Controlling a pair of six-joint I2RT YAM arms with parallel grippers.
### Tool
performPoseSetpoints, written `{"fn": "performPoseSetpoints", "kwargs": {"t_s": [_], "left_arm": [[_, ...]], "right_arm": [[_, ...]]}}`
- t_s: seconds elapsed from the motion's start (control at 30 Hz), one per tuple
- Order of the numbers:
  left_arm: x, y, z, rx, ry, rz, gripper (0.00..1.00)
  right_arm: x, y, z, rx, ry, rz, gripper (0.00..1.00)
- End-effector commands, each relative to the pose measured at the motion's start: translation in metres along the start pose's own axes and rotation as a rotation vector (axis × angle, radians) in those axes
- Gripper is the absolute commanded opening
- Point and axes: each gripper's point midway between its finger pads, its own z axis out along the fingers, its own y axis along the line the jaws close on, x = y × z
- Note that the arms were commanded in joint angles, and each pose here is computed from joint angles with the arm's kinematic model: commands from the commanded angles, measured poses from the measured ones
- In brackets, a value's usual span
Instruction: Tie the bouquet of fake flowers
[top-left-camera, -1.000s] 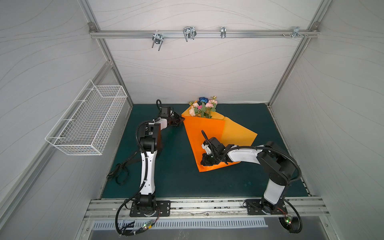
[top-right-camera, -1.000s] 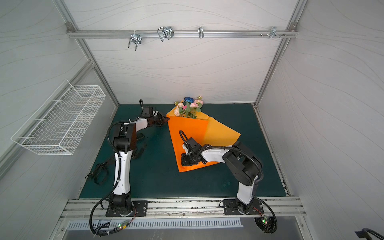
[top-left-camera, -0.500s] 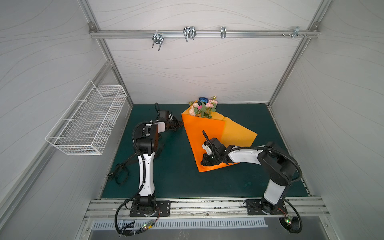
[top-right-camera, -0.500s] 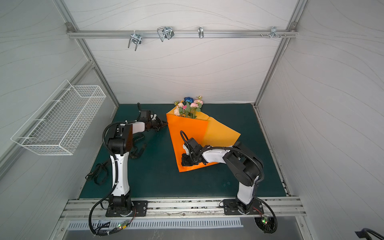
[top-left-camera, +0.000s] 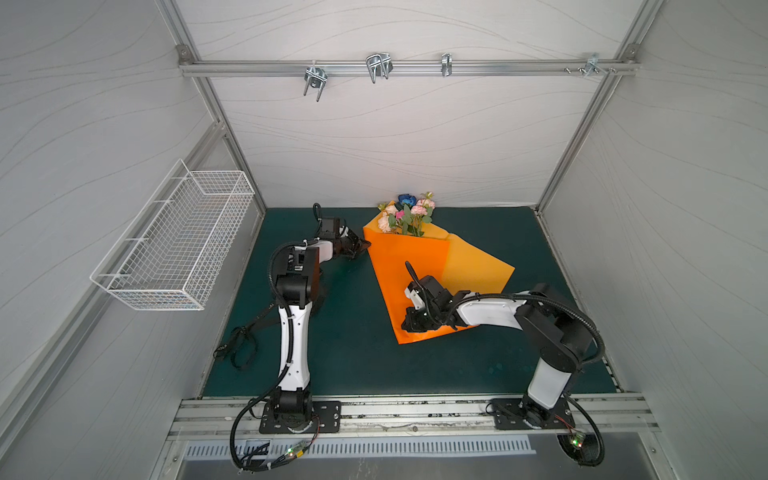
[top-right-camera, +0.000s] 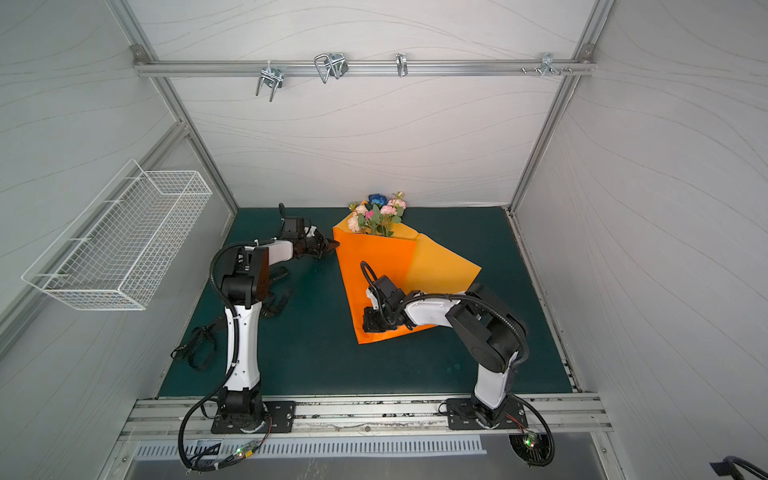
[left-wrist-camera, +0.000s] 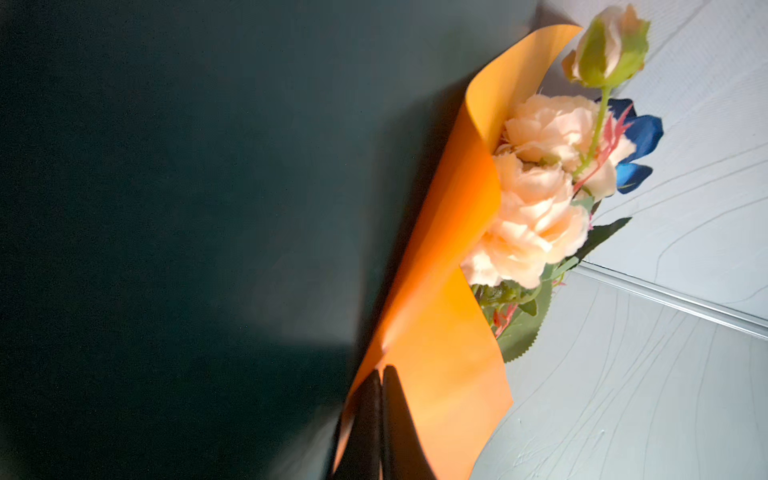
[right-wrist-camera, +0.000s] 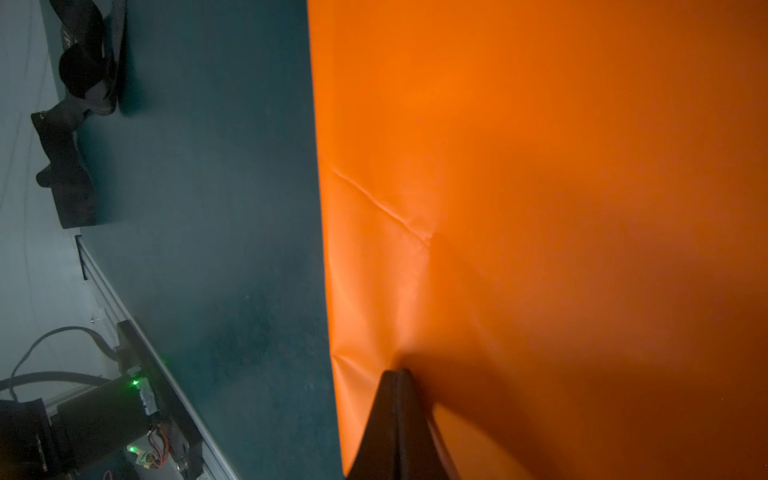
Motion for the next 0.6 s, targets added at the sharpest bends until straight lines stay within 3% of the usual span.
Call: {"fn": "performPoseSetpoints", "kwargs": {"t_s": [0.0, 0.4, 0.57], "left_arm": [[-0.015, 0.066, 0.015, -0.141, -0.044, -0.183, 0.05], [-0.062, 0.073, 0.014, -0.080, -0.129, -0.321, 0.06], [-0.067, 0.048, -0.006, -0.070, -0.167, -0.242, 0.09]], "right_arm": [[0.027, -0.028, 0.002, 0.092, 0.087, 0.056, 0.02], [0.028, -0.029, 0.004, 0.087, 0.099, 0.071, 0.02], [0.024, -0.024, 0.001, 0.073, 0.092, 0.057, 0.02]]}}
